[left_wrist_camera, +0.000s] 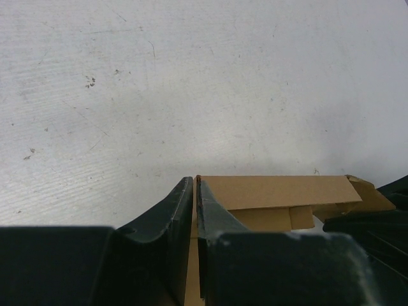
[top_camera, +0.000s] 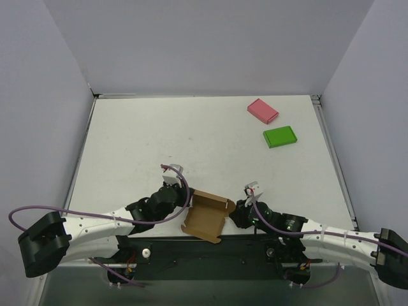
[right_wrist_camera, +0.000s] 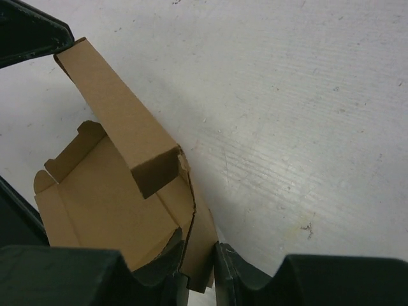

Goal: Fold the paper box

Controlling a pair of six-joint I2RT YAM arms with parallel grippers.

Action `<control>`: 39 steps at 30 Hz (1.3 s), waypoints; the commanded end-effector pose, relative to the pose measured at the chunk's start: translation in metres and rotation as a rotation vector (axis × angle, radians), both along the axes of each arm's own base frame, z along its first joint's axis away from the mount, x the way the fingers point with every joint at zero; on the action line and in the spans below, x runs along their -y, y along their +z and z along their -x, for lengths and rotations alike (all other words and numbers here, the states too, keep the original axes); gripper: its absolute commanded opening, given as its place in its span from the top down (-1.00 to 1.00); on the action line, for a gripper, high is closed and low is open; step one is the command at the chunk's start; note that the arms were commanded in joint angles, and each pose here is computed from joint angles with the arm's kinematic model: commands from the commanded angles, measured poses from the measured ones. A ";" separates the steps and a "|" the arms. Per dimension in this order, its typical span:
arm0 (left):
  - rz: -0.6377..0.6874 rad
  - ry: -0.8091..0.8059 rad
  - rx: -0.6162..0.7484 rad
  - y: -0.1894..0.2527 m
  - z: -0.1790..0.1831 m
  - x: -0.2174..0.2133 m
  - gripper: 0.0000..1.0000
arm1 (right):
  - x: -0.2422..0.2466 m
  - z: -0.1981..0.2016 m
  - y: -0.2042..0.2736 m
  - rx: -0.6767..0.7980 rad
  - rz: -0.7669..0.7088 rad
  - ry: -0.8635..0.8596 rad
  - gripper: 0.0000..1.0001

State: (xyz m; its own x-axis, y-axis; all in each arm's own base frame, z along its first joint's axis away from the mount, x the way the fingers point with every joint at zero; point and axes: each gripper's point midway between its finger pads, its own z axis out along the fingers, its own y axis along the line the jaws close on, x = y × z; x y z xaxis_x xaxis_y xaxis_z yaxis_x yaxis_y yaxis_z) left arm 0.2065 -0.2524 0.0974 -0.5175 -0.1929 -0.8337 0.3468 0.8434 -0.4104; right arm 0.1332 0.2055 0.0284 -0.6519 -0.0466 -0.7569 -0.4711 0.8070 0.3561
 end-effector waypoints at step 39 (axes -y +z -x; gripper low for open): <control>0.128 -0.067 0.011 0.079 -0.023 -0.006 -0.24 | -0.051 -0.042 0.054 0.448 0.348 0.083 0.77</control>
